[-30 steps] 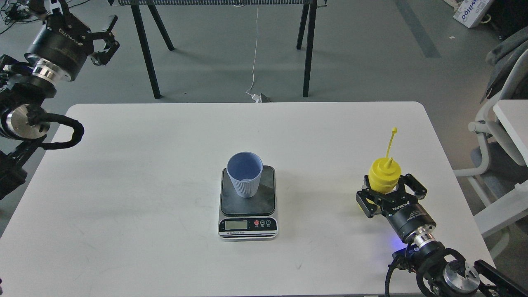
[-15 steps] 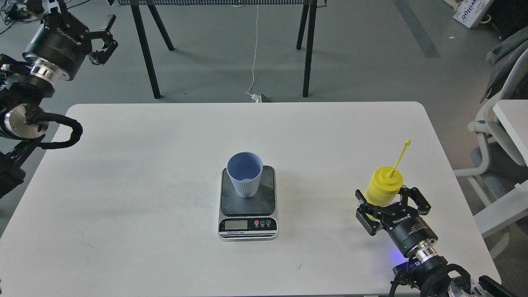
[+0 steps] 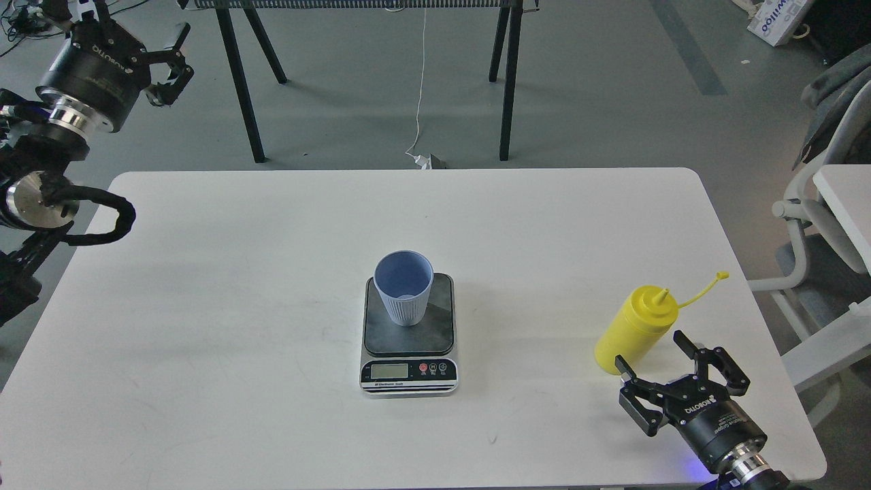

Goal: Pour seasoning into cup on scale with both arms

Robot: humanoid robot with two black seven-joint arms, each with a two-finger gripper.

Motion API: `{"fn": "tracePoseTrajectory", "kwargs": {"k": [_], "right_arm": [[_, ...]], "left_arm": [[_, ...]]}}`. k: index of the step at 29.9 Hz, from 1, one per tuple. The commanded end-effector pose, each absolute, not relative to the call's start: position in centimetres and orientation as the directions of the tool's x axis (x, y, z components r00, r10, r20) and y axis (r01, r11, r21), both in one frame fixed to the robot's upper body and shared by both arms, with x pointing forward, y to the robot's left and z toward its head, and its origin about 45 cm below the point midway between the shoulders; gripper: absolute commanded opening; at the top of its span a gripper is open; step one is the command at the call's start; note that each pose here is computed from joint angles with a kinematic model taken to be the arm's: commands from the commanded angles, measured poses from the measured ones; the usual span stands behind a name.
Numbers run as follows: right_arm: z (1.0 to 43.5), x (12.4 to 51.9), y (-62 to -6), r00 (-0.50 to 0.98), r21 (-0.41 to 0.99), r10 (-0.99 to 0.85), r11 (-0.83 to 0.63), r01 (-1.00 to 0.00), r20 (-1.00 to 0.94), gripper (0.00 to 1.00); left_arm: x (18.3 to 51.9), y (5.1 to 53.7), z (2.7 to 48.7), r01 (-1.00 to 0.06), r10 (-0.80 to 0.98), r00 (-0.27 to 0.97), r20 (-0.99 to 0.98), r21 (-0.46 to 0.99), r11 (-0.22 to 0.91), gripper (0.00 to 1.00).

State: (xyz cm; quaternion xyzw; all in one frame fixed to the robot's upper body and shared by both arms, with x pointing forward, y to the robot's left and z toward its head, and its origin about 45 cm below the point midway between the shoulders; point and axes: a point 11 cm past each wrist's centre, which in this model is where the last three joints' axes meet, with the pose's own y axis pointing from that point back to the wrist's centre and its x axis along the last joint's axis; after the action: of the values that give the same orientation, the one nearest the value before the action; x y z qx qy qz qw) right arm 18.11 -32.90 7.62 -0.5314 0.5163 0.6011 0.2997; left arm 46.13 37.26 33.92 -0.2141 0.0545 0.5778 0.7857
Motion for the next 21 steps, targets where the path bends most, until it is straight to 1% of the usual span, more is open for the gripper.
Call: {"fn": "tracePoseTrajectory", "kwargs": {"k": [1, 3, 6, 11, 15, 21], "right_arm": [[7.8, 17.2, -34.9, -0.278, 0.336, -0.232, -0.267, -0.903, -0.932, 0.98], [8.1, 17.0, -35.8, -0.280, 0.344, -0.254, -0.258, -0.903, -0.926, 0.98], [9.5, 17.8, -37.7, -0.255, 0.324, -0.287, -0.227, -0.919, -0.923, 0.98], [12.7, 20.8, -41.0, -0.167, 0.221, -0.318, -0.141, -0.965, -0.933, 0.98], [15.7, 24.4, -42.8, -0.072, 0.113, -0.347, -0.098, -0.989, -0.935, 0.99], [19.9, 31.5, -45.4, 0.039, -0.027, -0.400, -0.035, -0.999, -0.915, 0.99]], "left_arm": [[46.0, 37.6, 34.1, -0.930, 0.886, 0.329, -0.327, -0.276, 0.243, 1.00], [46.0, 37.6, 34.1, -0.930, 0.886, 0.329, -0.327, -0.276, 0.243, 1.00], [46.0, 37.7, 34.2, -0.930, 0.887, 0.328, -0.326, -0.276, 0.242, 1.00], [46.0, 37.7, 34.2, -0.930, 0.886, 0.328, -0.328, -0.277, 0.241, 1.00], [46.0, 37.9, 34.4, -0.930, 0.889, 0.325, -0.323, -0.278, 0.239, 1.00], [46.0, 37.9, 34.5, -0.930, 0.888, 0.326, -0.323, -0.280, 0.239, 1.00]]}}
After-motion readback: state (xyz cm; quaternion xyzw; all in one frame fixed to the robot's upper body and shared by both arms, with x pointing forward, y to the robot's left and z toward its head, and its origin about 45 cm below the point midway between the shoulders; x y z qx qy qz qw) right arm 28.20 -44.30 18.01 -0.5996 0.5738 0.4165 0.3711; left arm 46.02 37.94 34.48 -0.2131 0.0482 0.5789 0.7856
